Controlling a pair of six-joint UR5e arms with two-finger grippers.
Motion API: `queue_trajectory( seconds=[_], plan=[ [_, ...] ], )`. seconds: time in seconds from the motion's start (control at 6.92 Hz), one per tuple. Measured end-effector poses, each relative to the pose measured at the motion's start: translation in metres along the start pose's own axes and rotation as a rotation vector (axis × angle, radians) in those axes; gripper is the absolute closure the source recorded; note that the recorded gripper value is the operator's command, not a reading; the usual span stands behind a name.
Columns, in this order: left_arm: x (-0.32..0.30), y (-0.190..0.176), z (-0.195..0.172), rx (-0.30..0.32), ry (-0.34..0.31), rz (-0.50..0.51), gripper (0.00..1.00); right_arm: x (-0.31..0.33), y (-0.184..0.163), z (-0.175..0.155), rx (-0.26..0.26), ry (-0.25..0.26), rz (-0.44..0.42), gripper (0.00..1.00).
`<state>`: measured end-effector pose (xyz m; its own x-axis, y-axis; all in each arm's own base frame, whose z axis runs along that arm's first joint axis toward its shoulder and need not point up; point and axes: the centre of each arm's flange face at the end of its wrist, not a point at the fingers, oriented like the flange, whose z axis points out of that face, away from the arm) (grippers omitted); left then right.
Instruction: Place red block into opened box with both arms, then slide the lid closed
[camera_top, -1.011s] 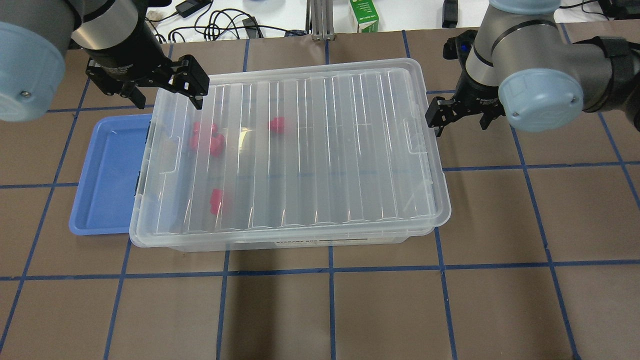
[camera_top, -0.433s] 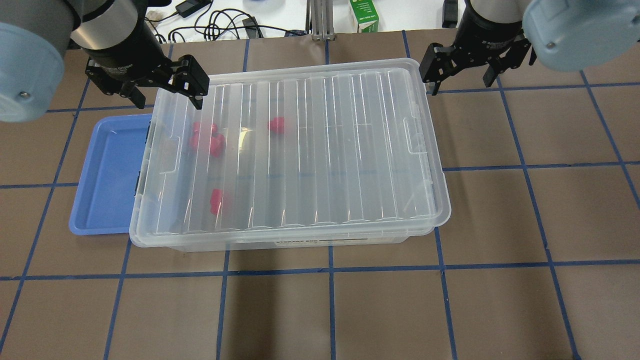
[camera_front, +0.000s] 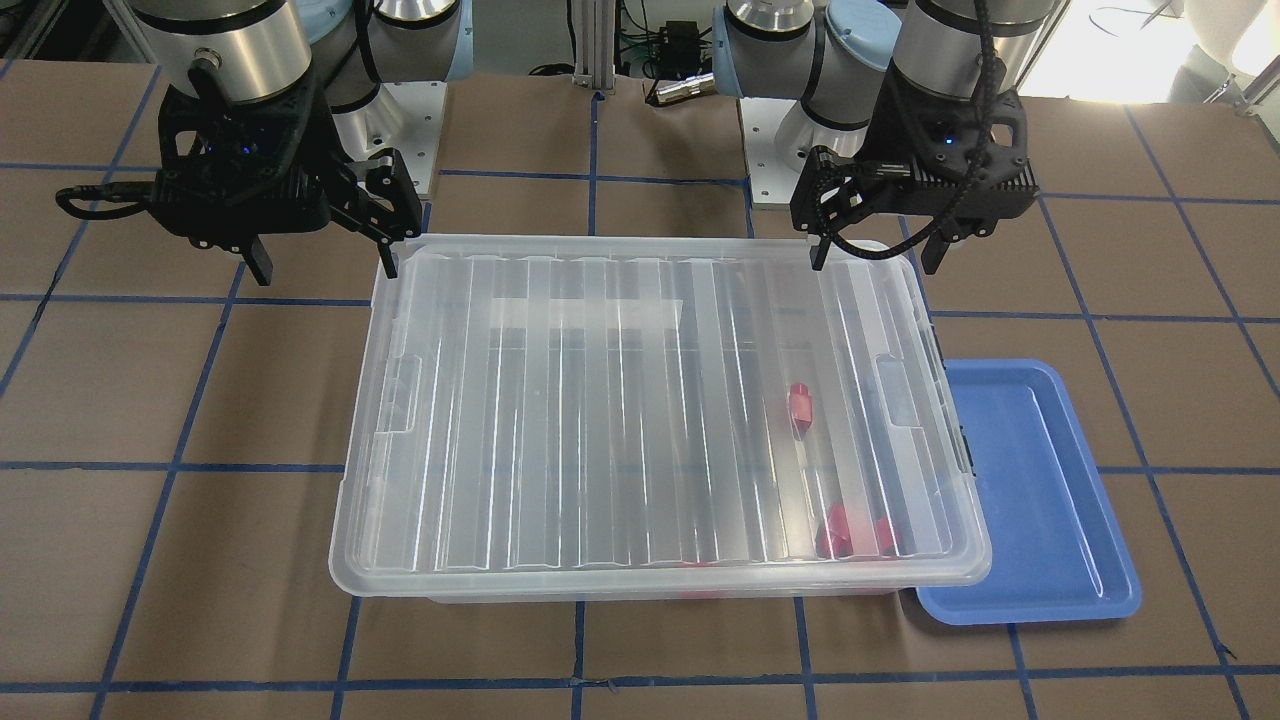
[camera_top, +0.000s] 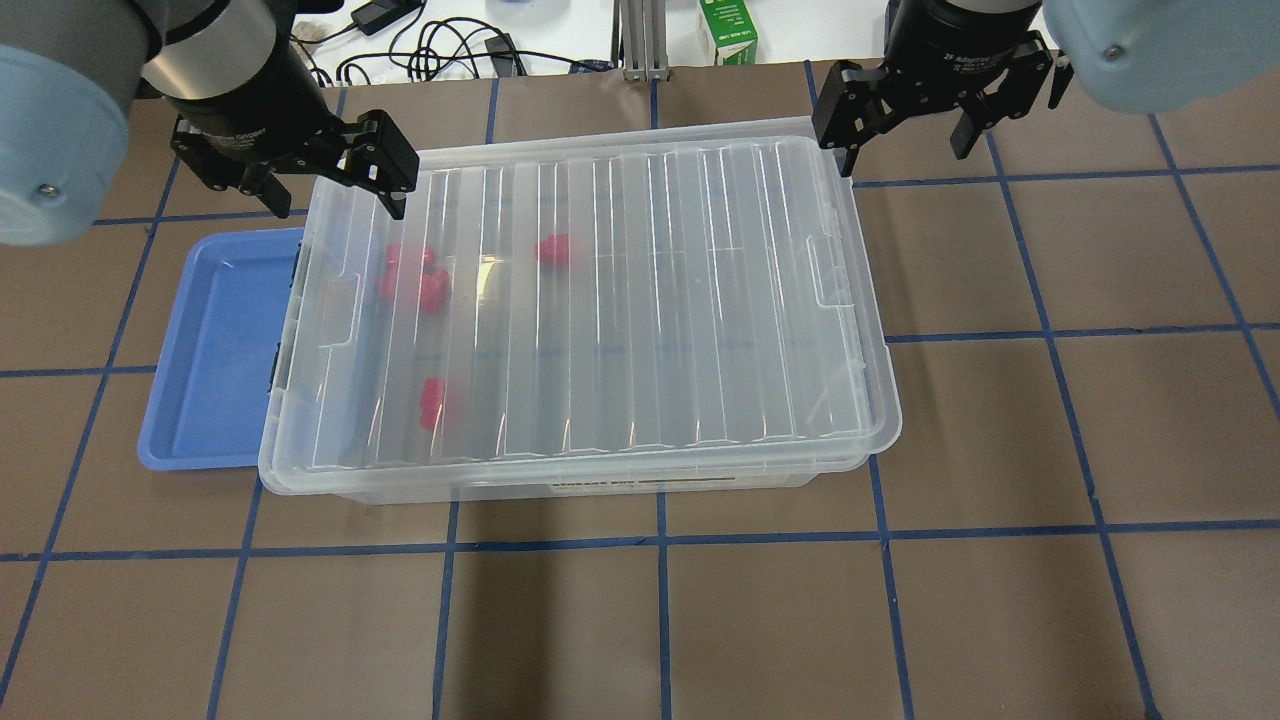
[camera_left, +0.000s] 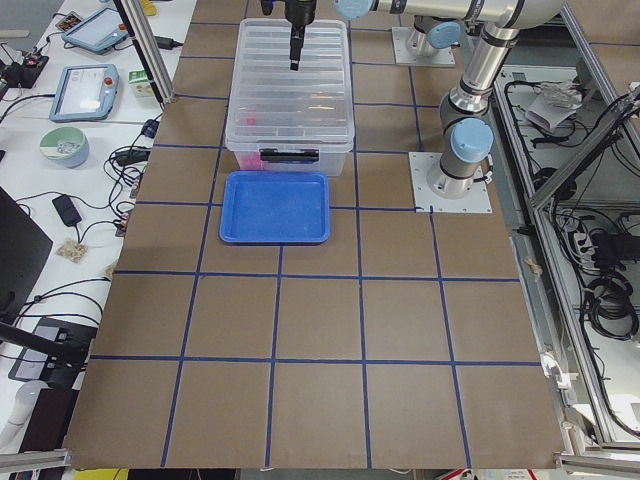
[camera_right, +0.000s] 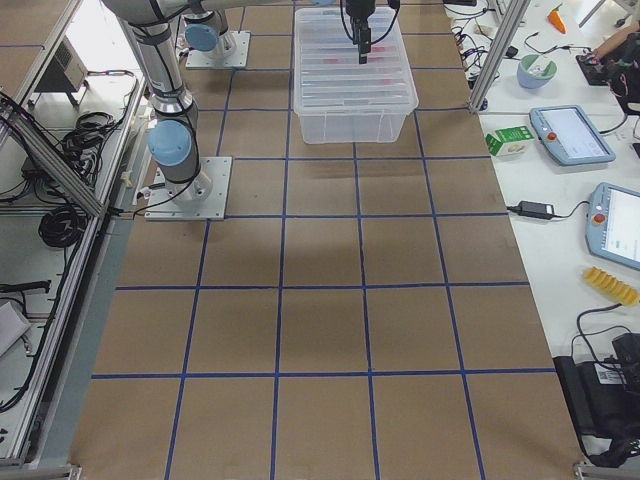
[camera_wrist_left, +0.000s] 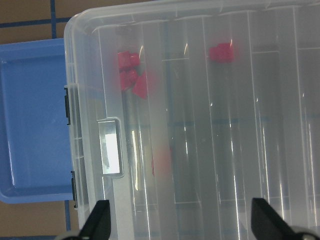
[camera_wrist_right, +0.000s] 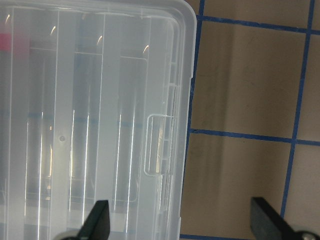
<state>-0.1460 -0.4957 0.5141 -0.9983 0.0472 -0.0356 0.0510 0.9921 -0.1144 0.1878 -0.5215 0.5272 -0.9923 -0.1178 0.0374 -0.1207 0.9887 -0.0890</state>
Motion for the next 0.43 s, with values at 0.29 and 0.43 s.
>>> queue_trajectory(
  seconds=[0.29, 0.43],
  plan=[
    [-0.0006, -0.0003, 0.0004, -0.001, -0.006, 0.000, 0.00, -0.0015, 0.0007, -0.0014, -0.001, -0.002, -0.006, 0.00],
    [-0.0009, -0.0007, -0.0006, 0.001, -0.009, 0.000, 0.00, -0.0018, 0.0014, -0.0012, -0.003, -0.003, -0.008, 0.00]
  ],
)
